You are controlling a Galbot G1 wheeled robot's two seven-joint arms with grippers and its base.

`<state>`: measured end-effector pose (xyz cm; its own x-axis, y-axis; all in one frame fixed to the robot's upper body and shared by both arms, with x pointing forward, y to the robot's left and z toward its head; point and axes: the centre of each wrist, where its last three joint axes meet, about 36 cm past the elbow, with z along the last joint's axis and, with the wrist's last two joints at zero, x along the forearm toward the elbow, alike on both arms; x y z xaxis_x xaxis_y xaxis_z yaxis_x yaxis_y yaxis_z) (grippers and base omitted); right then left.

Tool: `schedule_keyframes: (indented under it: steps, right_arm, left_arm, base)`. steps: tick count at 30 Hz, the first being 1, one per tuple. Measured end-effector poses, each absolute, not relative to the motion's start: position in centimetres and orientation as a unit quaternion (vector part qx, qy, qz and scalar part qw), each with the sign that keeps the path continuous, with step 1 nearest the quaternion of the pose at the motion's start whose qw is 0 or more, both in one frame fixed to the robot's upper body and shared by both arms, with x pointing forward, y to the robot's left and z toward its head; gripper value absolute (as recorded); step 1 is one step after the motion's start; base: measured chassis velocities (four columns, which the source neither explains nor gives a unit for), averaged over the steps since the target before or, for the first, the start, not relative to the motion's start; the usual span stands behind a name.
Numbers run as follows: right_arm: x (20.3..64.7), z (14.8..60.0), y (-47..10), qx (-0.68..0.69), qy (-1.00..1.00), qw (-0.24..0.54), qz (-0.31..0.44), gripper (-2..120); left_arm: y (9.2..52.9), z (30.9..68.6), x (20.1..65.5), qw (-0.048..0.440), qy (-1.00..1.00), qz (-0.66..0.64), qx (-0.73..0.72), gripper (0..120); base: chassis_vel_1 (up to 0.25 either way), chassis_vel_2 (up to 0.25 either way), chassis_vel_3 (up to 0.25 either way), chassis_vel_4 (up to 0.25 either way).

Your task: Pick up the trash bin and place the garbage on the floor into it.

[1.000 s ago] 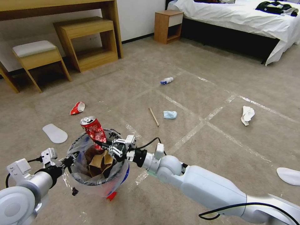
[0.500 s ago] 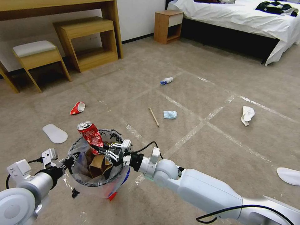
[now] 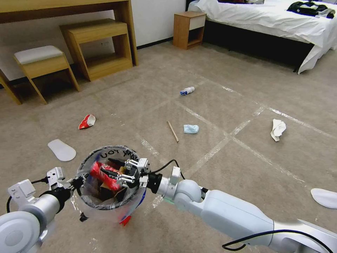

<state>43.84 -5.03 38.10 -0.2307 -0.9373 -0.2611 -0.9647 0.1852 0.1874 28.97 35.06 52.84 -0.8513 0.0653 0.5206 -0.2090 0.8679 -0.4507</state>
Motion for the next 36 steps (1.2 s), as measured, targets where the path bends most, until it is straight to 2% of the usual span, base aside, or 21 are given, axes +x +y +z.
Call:
schedule_keyframes:
  steps: [2,4,5,7,11,17,22,24,28,36]
  right_arm:
    - [43.8,38.1,-5.1,-0.619,0.769,0.043,0.157,72]
    - [43.8,38.1,-5.1,-0.618,0.769,0.043,0.156,82]
    - [43.8,38.1,-5.1,-0.618,0.769,0.043,0.156,82]
    - [43.8,38.2,-5.1,-0.618,0.77,0.043,0.156,92]
    - [43.9,38.5,-5.2,-0.617,0.771,0.046,0.154,99]
    - [44.6,41.1,-5.1,-0.612,0.77,0.074,0.164,100]
    - [46.1,45.5,-5.3,-0.597,0.771,0.127,0.181,100]
    - [47.4,49.0,-6.6,-0.576,0.778,0.166,0.189,100]
    - [48.8,52.1,-9.3,-0.54,0.794,0.207,0.185,100]
    - [50.8,54.1,-16.1,-0.414,0.856,0.261,0.167,100]
  left_arm:
    - [35.1,52.9,29.0,0.27,-0.928,0.254,0.039,0]
    - [35.1,52.9,29.0,0.27,-0.928,0.254,0.039,0]
    - [35.1,52.9,29.0,0.27,-0.928,0.254,0.039,0]
    - [35.0,52.9,29.0,0.27,-0.928,0.254,0.04,0]
    - [35.0,52.9,29.0,0.27,-0.928,0.254,0.04,0]
    - [35.2,52.8,29.1,0.271,-0.927,0.255,0.042,0]
    - [35.3,52.8,29.1,0.271,-0.927,0.256,0.045,0]
    - [35.4,52.9,29.1,0.27,-0.927,0.257,0.046,0]
    - [35.5,52.9,29.1,0.27,-0.926,0.258,0.047,0]
    - [35.6,52.9,29.1,0.272,-0.926,0.259,0.048,0]
  base:
    - [0.0,0.0,0.0,0.0]
    - [0.0,0.0,0.0,0.0]
    - [0.0,0.0,0.0,0.0]
    - [0.0,0.0,0.0,0.0]
    - [0.0,0.0,0.0,0.0]
    - [0.0,0.0,0.0,0.0]
    - [0.0,0.0,0.0,0.0]
    - [0.0,0.0,0.0,0.0]
    - [0.0,0.0,0.0,0.0]
    - [0.0,0.0,0.0,0.0]
